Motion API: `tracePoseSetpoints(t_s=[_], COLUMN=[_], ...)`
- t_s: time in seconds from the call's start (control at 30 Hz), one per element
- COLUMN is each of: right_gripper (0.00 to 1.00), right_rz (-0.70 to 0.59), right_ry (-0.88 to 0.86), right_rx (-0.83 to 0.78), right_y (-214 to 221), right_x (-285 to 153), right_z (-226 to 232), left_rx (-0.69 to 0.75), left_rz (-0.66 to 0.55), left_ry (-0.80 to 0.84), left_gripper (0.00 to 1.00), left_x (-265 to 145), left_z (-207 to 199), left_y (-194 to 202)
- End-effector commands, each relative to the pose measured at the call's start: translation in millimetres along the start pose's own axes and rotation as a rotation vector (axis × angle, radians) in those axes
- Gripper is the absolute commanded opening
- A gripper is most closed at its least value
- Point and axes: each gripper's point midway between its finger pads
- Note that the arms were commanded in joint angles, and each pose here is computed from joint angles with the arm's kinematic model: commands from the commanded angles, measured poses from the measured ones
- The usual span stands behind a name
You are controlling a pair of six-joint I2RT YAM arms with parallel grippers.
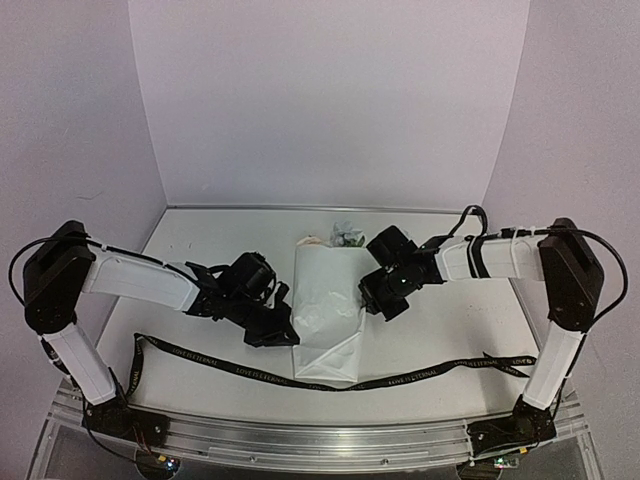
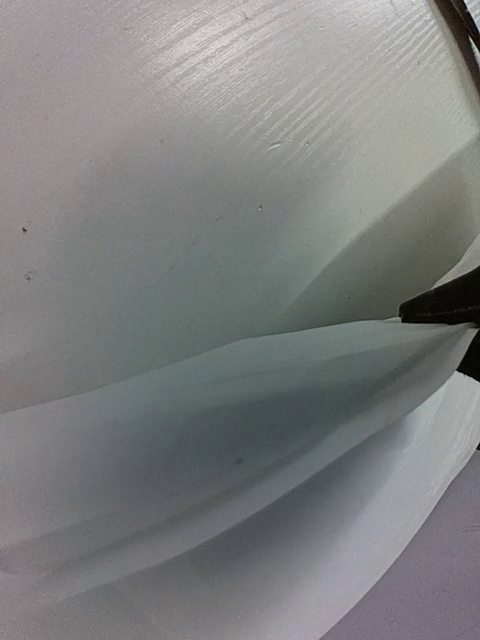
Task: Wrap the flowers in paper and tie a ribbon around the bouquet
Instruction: Place the folded bouquet on the ribbon.
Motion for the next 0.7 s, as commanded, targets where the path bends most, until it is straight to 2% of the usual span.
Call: tracePoseSetpoints(t_s=[0.0, 0.57, 0.63, 0.67], right_gripper=[0.0, 0.0, 0.05, 0.11], right_rz=[-0.021, -0.053, -0.047, -0.048], right_ry=[-0.024, 0.022, 0.026, 0.028], right_rx=[-0.029, -0.159, -0.177, -0.182], right_y=[10.3, 38.5, 39.5, 39.0], right_x=[-19.3, -17.9, -18.8, -19.4], right_z=[0.6, -41.5, -44.1, -45.9], left_rx=[0.019, -0.029, -0.034, -0.037], left_rz=[0.021, 0.072, 0.064, 0.055], left_ry=[0.023, 0.003, 0.003, -0.004], left_gripper=[0.0, 0.0, 0.02, 0.06], left_x=[-17.3, -14.2, -14.9, -15.6], left_z=[-13.0, -5.5, -5.3, -3.7], left_y=[12.3, 62.6, 63.1, 62.4])
Point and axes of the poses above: each gripper's point midway between its finger pads, its own x axis out along the fingers, its own z axis along the line the jaws close on, y = z × x, and after that the axes turned 7 degrees about x, right-handed
